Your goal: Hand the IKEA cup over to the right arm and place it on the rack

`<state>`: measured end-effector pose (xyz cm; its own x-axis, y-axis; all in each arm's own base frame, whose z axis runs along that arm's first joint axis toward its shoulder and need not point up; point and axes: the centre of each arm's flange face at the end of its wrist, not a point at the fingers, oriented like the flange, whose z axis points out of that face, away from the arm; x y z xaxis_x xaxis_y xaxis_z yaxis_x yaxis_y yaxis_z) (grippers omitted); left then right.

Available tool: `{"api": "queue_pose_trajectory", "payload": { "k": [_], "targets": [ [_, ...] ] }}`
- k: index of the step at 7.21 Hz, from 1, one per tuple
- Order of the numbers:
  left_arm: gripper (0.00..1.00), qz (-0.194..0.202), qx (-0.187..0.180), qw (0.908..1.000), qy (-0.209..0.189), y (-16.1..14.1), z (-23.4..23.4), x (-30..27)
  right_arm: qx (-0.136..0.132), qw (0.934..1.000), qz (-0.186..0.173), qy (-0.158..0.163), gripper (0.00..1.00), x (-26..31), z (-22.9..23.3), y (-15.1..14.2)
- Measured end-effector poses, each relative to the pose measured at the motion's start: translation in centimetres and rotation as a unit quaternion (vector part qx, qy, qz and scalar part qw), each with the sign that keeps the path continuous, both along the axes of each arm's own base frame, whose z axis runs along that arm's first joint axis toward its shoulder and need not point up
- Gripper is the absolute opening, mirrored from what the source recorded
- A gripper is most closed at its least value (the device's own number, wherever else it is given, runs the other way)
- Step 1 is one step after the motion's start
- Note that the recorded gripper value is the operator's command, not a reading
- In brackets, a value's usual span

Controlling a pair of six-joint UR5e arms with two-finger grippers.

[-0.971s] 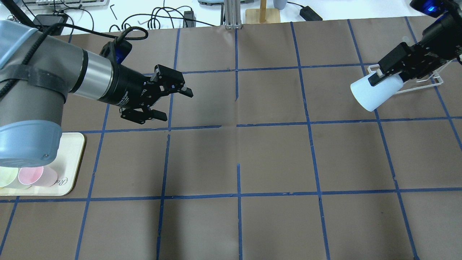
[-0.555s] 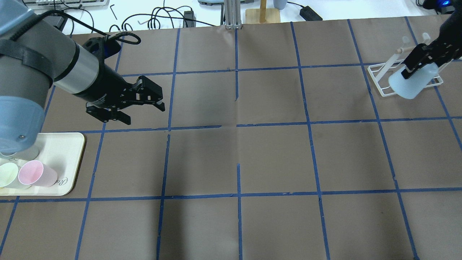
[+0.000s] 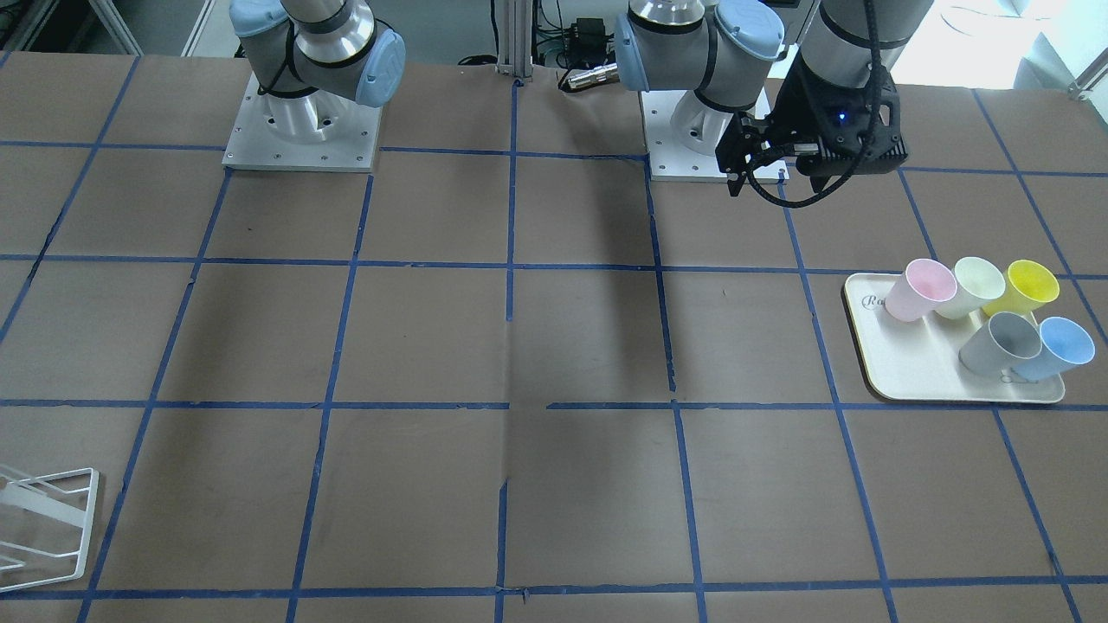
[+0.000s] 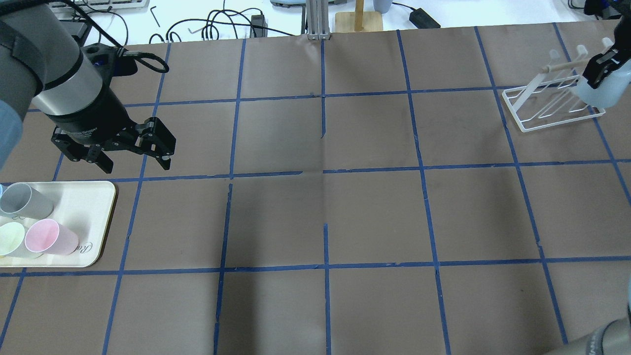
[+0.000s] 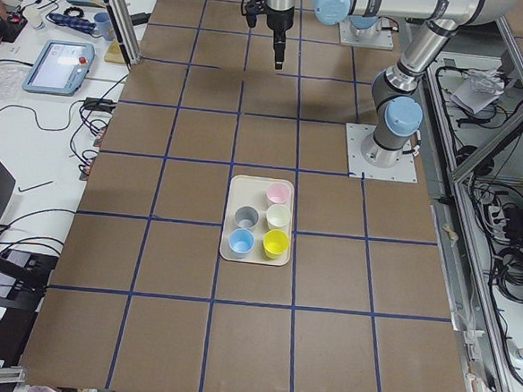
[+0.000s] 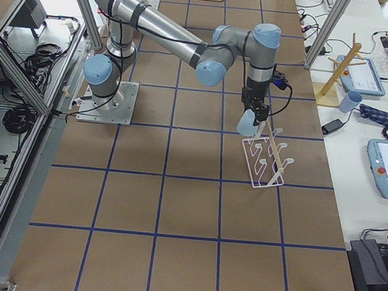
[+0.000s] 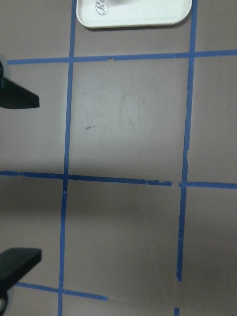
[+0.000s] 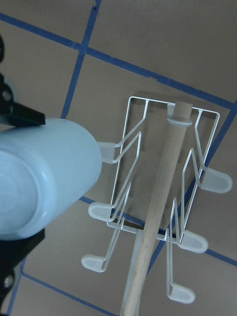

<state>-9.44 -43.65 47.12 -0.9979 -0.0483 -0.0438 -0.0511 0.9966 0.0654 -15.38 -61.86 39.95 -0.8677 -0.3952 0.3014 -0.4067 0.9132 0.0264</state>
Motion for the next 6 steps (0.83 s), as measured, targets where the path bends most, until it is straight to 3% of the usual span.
{"api": "queue_pose_trajectory", "payload": {
  "k": [2, 6],
  "targets": [
    [1.0, 0.0, 0.001, 1.0, 0.009, -0.1, -0.3, -0.2, -0.012, 0.9998, 0.006, -0.014, 0.33, -0.2, 0.3, -1.4],
    [1.0, -0.002, 0.004, 0.9996, 0.028, -0.5, -0.6, -0.6, 0.005, 0.9993, 0.007, -0.037, 0.33, -0.4, -1.6, -2.4]
  ]
}}
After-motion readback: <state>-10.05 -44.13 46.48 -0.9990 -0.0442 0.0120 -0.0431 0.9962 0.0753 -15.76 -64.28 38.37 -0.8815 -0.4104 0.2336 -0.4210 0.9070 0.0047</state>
